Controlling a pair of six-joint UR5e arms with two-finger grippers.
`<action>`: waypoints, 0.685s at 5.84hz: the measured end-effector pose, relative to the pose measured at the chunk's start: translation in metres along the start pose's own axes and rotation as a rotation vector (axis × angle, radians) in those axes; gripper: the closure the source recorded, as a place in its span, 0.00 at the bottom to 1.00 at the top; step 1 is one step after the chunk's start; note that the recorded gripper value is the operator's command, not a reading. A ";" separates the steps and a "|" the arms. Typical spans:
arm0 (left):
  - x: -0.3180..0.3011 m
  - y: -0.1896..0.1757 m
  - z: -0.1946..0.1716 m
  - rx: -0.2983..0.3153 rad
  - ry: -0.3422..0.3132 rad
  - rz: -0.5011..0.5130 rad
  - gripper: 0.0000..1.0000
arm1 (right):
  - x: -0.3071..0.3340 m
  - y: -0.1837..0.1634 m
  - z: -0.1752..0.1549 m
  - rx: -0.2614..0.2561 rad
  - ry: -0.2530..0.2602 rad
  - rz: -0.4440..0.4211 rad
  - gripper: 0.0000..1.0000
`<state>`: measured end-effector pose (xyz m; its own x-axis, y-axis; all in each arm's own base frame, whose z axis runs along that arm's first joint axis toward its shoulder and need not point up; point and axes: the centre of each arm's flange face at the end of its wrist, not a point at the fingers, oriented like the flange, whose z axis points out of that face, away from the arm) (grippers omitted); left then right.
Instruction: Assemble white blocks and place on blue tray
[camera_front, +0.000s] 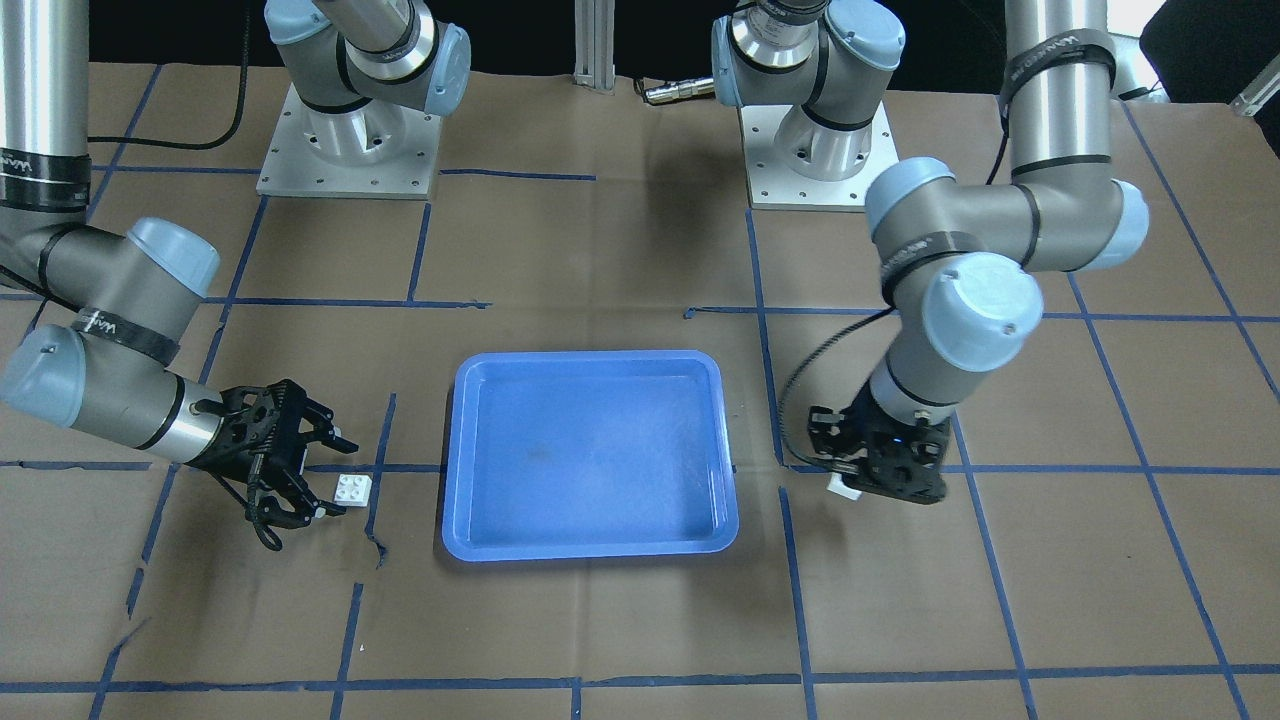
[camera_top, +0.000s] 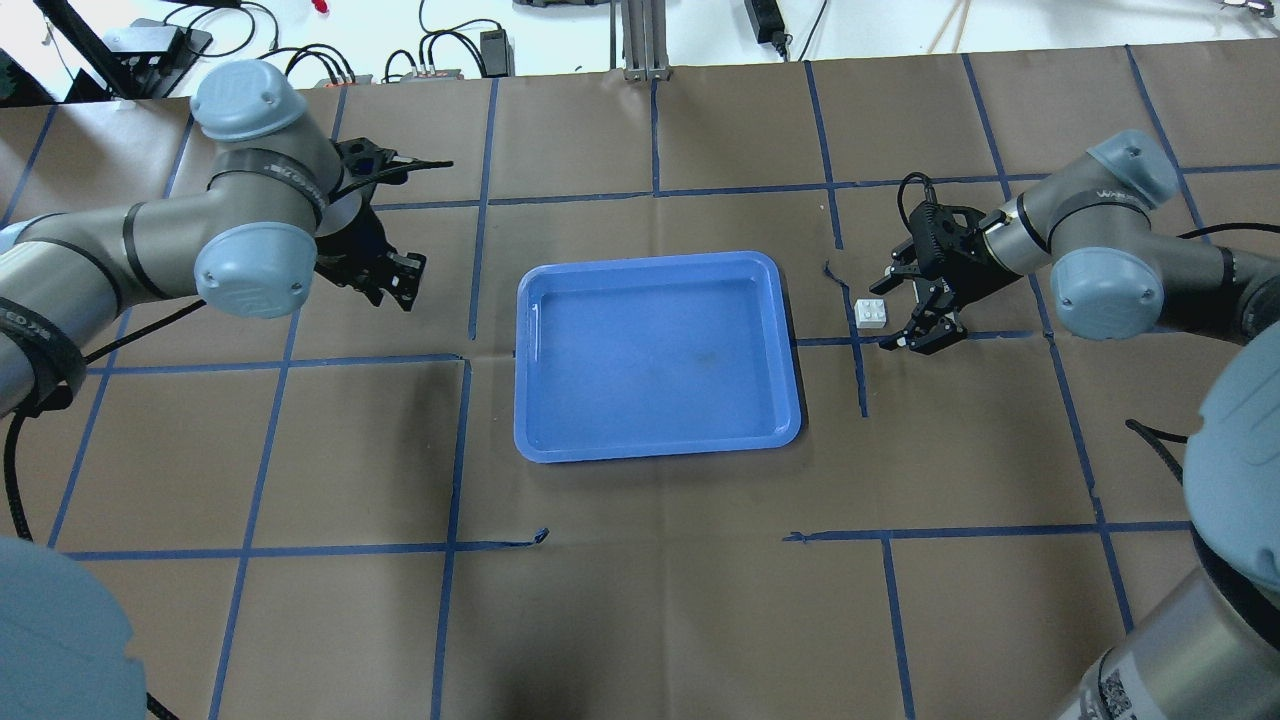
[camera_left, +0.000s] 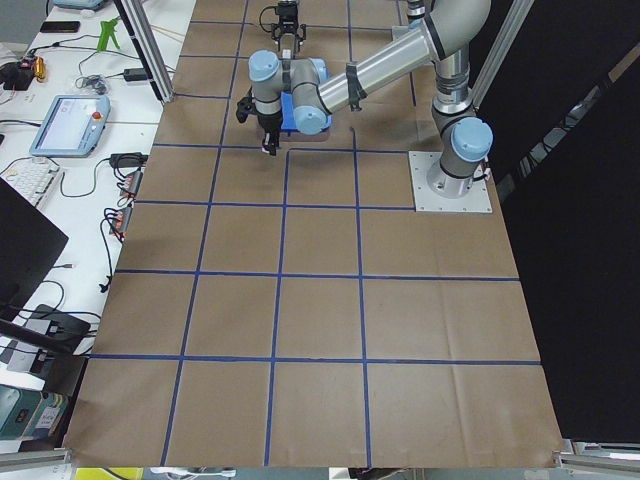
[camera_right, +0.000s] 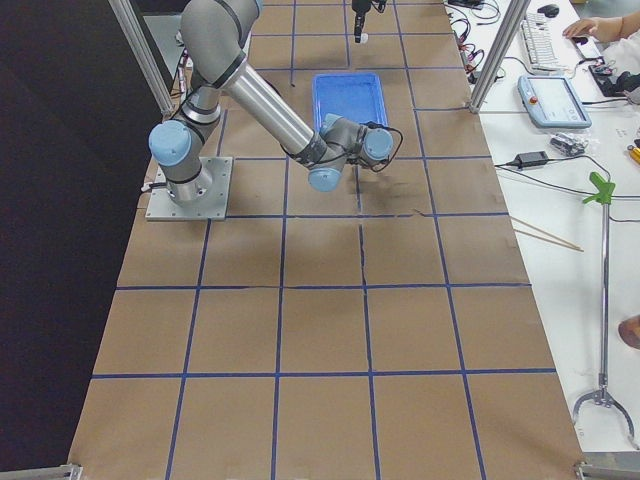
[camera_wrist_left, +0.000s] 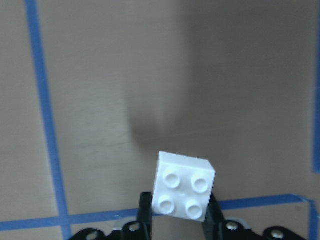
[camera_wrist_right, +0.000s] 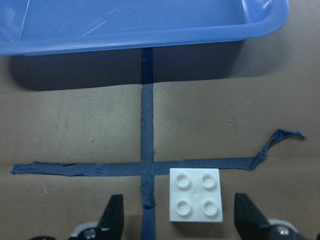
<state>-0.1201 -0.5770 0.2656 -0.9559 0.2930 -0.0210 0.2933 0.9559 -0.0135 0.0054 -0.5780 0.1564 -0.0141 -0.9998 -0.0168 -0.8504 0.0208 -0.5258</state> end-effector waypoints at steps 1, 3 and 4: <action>0.064 -0.002 -0.008 0.012 0.001 0.128 1.00 | 0.000 -0.001 0.000 0.000 0.001 -0.002 0.59; 0.162 0.006 0.005 -0.002 0.011 0.437 1.00 | 0.001 -0.001 -0.001 -0.002 0.006 -0.011 0.70; 0.192 0.009 0.016 -0.012 0.017 0.602 1.00 | 0.002 -0.002 -0.003 -0.004 0.011 -0.019 0.71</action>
<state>-0.3004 -0.5123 0.2455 -0.6223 0.7827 -0.0058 0.7827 0.6224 0.0070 0.0051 -0.5805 0.1602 -0.0032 -1.0000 0.0026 -0.8527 0.0014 -0.5224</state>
